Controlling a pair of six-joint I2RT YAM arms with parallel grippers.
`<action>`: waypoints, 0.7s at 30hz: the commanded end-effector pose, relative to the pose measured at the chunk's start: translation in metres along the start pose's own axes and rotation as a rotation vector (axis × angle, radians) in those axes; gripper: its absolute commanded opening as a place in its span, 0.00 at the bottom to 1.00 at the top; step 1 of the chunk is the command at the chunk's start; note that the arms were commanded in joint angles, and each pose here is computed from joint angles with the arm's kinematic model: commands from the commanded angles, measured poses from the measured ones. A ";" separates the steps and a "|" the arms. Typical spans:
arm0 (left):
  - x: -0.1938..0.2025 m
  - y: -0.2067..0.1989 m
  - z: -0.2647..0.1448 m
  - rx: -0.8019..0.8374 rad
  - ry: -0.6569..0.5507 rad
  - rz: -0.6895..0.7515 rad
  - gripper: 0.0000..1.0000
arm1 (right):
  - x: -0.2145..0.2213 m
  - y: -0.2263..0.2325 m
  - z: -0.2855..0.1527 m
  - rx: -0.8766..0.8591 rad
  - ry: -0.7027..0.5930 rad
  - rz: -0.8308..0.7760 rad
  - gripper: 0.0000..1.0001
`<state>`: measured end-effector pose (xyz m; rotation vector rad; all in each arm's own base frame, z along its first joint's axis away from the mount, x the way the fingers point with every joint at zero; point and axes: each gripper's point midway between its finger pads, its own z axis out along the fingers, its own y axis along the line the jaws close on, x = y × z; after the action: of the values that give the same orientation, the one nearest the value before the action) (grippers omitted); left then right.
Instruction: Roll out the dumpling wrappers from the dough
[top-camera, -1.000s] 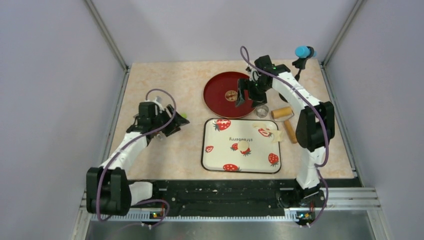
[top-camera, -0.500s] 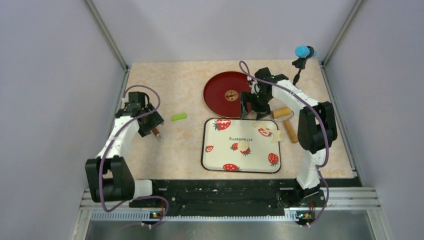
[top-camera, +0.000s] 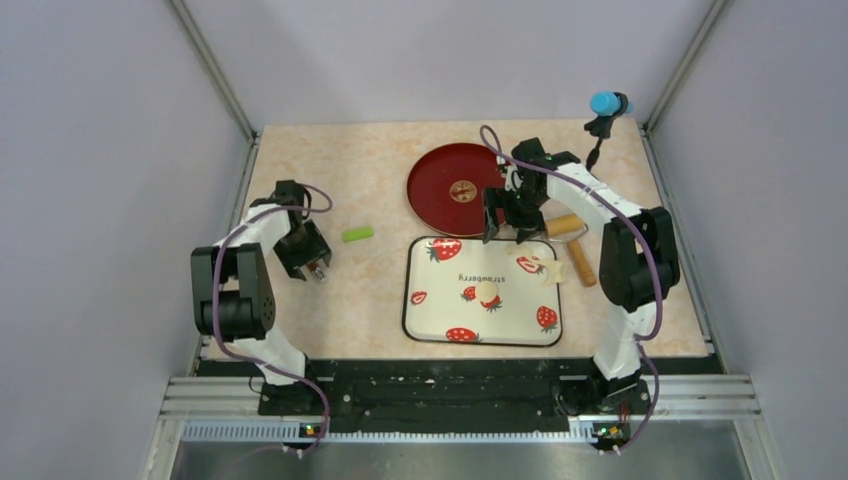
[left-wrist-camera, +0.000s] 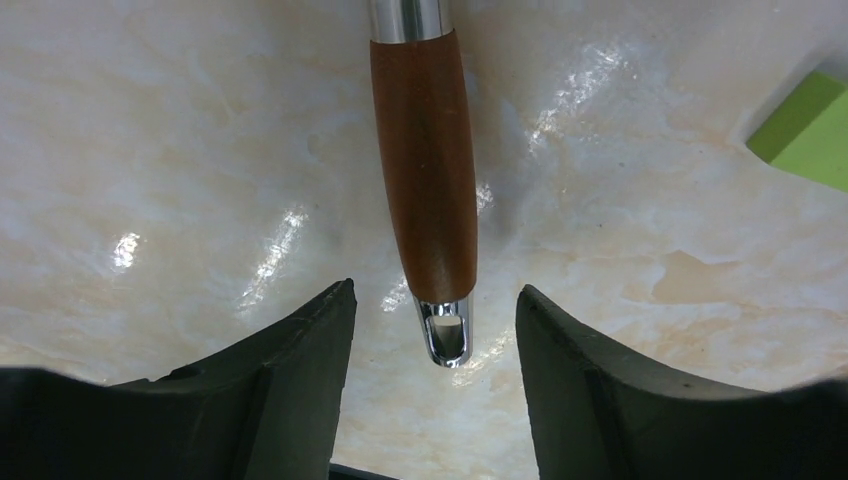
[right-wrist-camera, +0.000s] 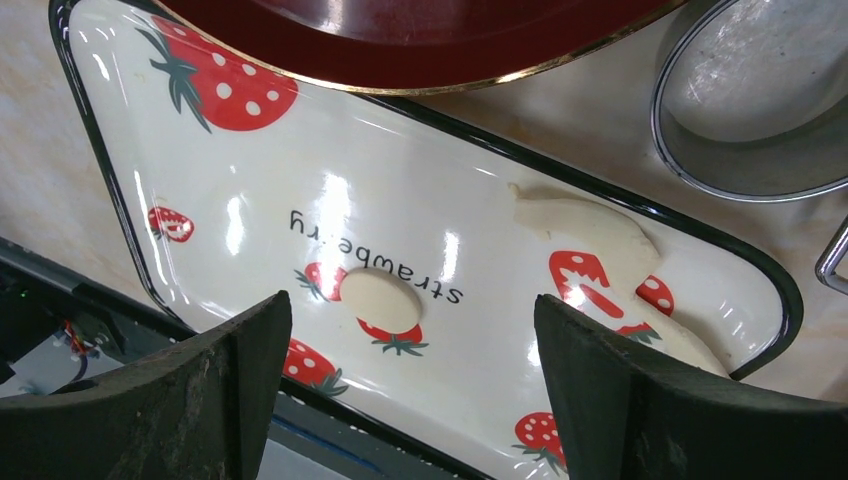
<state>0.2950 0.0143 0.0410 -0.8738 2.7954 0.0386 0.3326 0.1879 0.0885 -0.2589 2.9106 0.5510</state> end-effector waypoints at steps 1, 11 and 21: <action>-0.007 -0.005 0.010 0.012 0.018 -0.006 0.62 | -0.009 0.005 -0.019 -0.003 -0.067 -0.036 0.88; 0.004 -0.006 0.018 0.033 0.046 0.022 0.17 | -0.015 0.009 -0.025 -0.017 -0.078 -0.038 0.88; -0.005 -0.017 -0.038 0.162 -0.081 0.066 0.00 | -0.034 0.026 -0.045 -0.065 -0.135 -0.042 0.88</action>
<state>0.2953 0.0075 0.0403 -0.8269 2.8126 -0.0414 0.3401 0.1908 0.1021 -0.2681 2.8807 0.5653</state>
